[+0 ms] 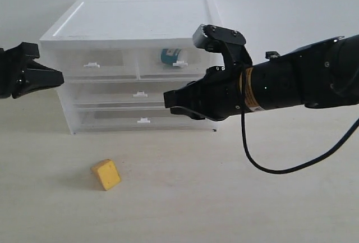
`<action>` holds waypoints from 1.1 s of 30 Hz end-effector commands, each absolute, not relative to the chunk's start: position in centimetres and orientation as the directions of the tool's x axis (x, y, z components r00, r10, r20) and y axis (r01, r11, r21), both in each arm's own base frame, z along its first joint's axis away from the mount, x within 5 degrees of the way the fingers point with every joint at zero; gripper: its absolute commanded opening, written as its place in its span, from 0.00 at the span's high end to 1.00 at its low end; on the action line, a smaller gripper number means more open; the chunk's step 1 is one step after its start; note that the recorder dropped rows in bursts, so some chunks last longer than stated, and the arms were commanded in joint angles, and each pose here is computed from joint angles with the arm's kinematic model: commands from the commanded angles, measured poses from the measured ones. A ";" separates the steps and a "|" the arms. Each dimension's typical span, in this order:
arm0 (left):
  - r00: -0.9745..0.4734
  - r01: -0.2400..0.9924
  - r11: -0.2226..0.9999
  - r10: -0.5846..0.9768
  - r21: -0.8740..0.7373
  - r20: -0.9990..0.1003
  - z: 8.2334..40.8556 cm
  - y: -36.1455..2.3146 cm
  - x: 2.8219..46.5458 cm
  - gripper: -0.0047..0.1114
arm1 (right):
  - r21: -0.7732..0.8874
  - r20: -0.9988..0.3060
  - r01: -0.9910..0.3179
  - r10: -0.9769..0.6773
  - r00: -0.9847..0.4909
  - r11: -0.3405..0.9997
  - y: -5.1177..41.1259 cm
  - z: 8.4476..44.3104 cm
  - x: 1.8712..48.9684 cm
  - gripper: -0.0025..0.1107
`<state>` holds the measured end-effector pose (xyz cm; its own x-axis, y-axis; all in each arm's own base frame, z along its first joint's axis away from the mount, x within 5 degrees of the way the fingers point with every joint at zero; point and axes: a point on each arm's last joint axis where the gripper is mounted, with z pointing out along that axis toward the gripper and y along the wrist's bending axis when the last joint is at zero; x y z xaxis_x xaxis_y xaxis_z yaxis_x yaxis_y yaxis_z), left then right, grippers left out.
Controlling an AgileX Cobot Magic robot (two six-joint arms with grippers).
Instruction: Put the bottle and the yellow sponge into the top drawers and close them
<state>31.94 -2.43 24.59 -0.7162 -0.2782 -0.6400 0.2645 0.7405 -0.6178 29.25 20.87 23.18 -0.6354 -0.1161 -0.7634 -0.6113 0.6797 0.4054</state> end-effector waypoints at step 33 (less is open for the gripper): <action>-0.763 0.136 0.544 -0.475 -0.828 -0.438 22.0 -3.2 32.2 0.90 | 0.176 -0.815 -0.545 -0.190 -0.548 0.820 19.1 22.9 30.7 0.89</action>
<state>31.18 -2.72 22.86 -0.7456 -0.4184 -0.5186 0.1516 0.6513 -0.7435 30.49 19.42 22.69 -0.5740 -0.1713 -0.8007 -0.5483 0.8066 0.2206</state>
